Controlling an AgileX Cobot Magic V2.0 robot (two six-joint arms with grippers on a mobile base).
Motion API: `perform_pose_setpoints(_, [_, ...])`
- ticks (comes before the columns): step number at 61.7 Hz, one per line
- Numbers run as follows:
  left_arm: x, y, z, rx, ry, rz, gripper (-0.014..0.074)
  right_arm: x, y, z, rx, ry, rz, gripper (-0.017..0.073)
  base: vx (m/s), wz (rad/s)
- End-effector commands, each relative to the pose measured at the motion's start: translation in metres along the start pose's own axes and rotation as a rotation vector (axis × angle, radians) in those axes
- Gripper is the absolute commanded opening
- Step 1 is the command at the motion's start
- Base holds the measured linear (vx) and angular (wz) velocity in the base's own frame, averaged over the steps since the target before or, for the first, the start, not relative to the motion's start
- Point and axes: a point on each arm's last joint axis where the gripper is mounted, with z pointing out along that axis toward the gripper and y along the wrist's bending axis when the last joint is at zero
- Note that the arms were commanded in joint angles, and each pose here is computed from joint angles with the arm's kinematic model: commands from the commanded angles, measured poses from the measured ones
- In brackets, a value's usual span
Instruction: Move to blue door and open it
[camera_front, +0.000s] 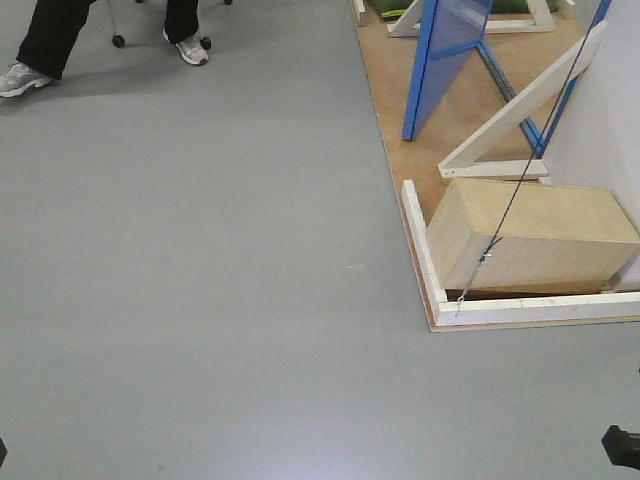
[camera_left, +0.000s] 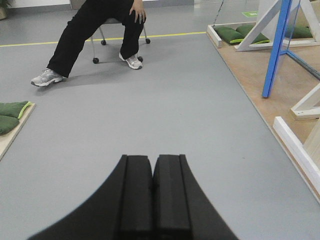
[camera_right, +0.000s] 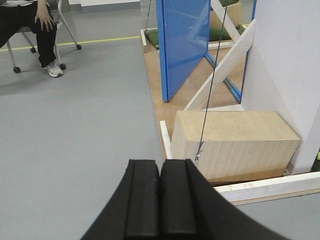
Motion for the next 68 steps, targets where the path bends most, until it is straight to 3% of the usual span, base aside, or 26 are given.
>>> perform_pose_setpoints(1, [-0.0194,-0.0001,-0.0061,0.004,-0.139,-0.004,0.0071,-0.0043,0.0007,0.0002,-0.009,-0.074,-0.012,-0.0004,0.01,0.00])
perform_pose_setpoints(43, [-0.0193,-0.0001,-0.0060,0.004,-0.138,-0.004,0.0071,-0.0048,0.0007,-0.0001,-0.009,-0.083,-0.012,-0.0004,0.01,0.00])
perform_pose_setpoints(68, [-0.0193,-0.0001,-0.0060,0.004,-0.138,-0.004,0.0071,-0.0044,0.0034,-0.0002,-0.057,-0.078,-0.025,-0.0004,0.09,0.05])
